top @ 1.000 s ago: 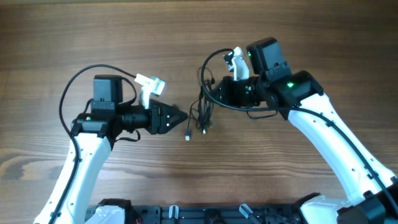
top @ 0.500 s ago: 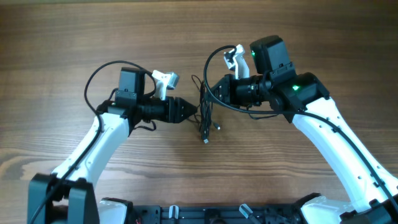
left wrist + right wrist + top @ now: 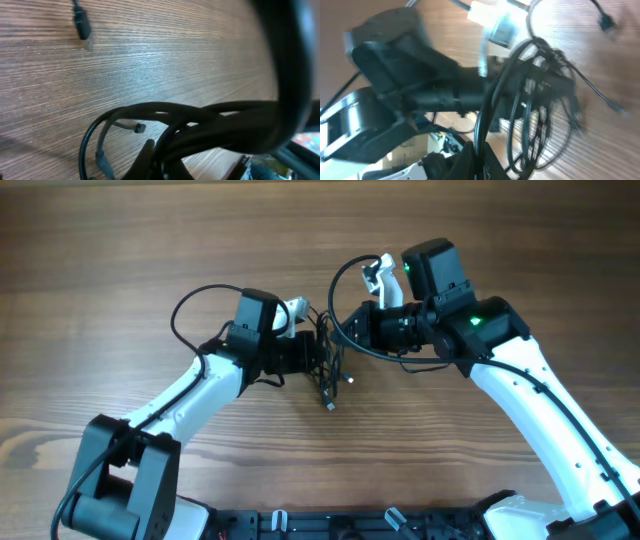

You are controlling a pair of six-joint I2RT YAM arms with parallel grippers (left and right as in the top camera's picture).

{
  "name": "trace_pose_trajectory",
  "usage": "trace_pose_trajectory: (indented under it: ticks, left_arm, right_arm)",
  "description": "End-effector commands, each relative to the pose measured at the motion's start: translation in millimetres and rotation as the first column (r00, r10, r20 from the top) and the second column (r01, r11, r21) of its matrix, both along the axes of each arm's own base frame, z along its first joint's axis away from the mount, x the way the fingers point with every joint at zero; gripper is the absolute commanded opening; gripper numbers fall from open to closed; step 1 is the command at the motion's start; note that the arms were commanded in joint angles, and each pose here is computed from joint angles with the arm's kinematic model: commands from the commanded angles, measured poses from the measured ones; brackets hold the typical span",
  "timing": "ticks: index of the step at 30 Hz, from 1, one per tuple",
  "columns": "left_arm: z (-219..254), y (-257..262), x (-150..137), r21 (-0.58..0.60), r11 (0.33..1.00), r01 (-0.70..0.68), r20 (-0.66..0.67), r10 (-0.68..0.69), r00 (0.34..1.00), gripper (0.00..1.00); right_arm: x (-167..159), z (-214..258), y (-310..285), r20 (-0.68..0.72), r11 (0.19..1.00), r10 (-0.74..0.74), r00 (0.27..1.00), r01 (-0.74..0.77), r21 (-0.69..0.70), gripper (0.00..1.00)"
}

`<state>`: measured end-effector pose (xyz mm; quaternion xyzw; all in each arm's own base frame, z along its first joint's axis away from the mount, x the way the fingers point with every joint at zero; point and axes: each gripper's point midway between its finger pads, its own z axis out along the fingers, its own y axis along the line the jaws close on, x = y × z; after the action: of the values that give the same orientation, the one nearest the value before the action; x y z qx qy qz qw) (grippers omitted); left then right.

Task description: Untangle cables

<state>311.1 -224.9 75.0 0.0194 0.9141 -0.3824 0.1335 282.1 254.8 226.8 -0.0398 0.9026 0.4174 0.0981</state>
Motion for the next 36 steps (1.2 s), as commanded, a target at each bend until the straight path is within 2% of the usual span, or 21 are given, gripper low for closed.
trace_pose_trajectory:
  ticks: [1, 3, 5, 6, 9, 13, 20, 27, 31, 32, 34, 36]
  left_arm:
    - [-4.8, 18.0, 15.3, 0.047, 0.996, -0.077, 0.009, 0.077, 0.997, 0.04]
    - [5.5, 34.1, 21.7, 0.041, 0.992, -0.123, 0.021, 0.123, 0.992, 0.04]
    - [30.4, 46.2, 23.9, -0.009, 0.99, -0.142, 0.053, 0.142, 0.988, 0.04]
    - [49.9, 45.8, 21.8, -0.065, 0.991, -0.115, 0.085, 0.12, 0.989, 0.04]
    - [109.1, 38.3, 3.1, -0.221, 0.975, 0.026, 0.202, 0.02, 0.979, 0.04]
    - [159.4, 41.7, -16.5, -0.305, 0.946, 0.11, 0.313, -0.009, 0.95, 0.04]
    - [223.2, 93.5, -24.8, -0.38, 0.918, 0.114, 0.485, 0.093, 0.87, 0.04]
    - [250.9, 139.8, -23.0, -0.479, 0.875, 0.072, 0.473, 0.188, 0.861, 0.04]
    - [260.6, 150.7, -19.3, -0.477, 0.877, 0.061, 0.504, 0.216, 0.836, 0.04]
    - [263.0, 150.5, -19.0, -0.476, 0.877, 0.066, 0.512, 0.216, 0.832, 0.04]
    - [262.5, 147.6, -19.8, -0.484, 0.872, 0.067, 0.497, 0.212, 0.841, 0.04]
    - [261.4, 140.7, -21.8, -0.488, 0.869, 0.082, 0.488, 0.193, 0.851, 0.04]
  right_arm:
    - [12.6, -17.0, -40.3, -0.002, 0.949, -0.233, 0.972, 0.227, -0.22, 0.04]
    - [15.1, -37.8, -79.1, 0.034, 0.844, -0.372, 0.928, 0.353, -0.405, 0.04]
    - [15.0, -49.9, -108.4, 0.092, 0.744, -0.429, 0.898, 0.41, -0.528, 0.04]
    - [14.7, -53.6, -111.3, 0.094, 0.733, -0.422, 0.902, 0.401, -0.549, 0.04]
    - [17.1, -69.5, -109.9, 0.07, 0.727, -0.39, 0.918, 0.354, -0.588, 0.04]
    - [22.1, -93.6, -98.9, 0.004, 0.742, -0.37, 0.929, 0.298, -0.601, 0.04]
    - [26.2, -121.1, -90.3, -0.051, 0.754, -0.309, 0.95, 0.213, -0.622, 0.04]
    - [25.7, -124.0, -87.1, -0.054, 0.769, -0.244, 0.968, 0.16, -0.619, 0.04]
    - [14.7, -120.2, -66.8, -0.065, 0.838, 0.021, 0.998, -0.053, -0.543, 0.09]
    - [7.0, -116.5, -54.9, -0.065, 0.86, 0.139, 0.988, -0.153, -0.486, 0.11]
    - [-3.4, -105.0, -31.7, -0.06, 0.902, 0.248, 0.967, -0.253, -0.351, 0.17]
    - [-9.6, -80.7, -3.9, 0.005, 0.925, 0.344, 0.939, -0.338, -0.171, 0.3]
